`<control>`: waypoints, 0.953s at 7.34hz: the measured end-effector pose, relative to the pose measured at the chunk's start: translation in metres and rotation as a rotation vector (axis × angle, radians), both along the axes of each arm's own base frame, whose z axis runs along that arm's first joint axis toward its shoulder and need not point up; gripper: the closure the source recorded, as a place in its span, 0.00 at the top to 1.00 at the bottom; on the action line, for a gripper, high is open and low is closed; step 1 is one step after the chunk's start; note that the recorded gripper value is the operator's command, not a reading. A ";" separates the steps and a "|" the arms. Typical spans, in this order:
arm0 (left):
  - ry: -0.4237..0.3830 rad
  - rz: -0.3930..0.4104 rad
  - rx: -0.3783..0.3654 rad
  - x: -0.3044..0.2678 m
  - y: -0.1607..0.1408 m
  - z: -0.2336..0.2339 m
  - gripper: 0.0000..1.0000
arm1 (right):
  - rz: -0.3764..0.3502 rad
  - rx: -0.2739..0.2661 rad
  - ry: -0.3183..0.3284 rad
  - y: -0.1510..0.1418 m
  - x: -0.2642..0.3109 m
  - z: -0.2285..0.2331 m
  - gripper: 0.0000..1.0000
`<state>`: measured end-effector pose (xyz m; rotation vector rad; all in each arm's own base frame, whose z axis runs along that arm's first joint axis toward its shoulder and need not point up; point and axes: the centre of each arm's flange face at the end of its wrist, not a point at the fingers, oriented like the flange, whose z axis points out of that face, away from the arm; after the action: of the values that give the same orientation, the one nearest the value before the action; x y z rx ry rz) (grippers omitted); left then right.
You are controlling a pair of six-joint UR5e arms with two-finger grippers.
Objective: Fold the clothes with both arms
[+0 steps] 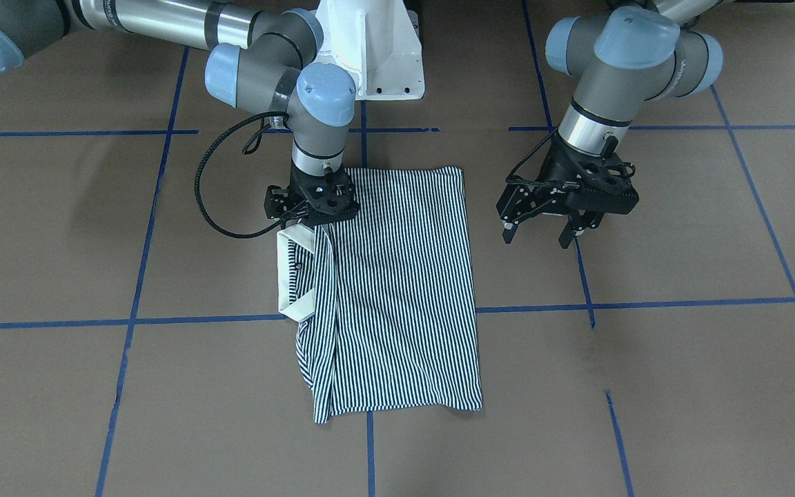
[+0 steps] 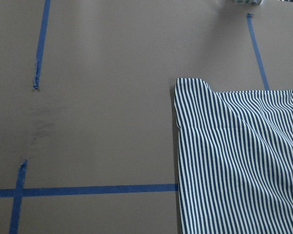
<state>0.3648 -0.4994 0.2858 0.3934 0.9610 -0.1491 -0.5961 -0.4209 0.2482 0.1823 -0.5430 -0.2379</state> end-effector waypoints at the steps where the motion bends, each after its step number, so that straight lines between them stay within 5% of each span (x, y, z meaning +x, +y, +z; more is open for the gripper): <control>1: 0.000 0.000 0.000 0.000 0.000 0.000 1.00 | 0.001 -0.001 -0.001 0.001 -0.001 -0.001 1.00; 7: -0.001 0.001 0.000 0.001 -0.001 0.000 1.00 | -0.009 -0.017 0.028 0.006 -0.012 0.013 1.00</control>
<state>0.3659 -0.5004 0.2858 0.3935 0.9600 -0.1480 -0.6082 -0.4153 0.2609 0.1595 -0.5177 -0.2446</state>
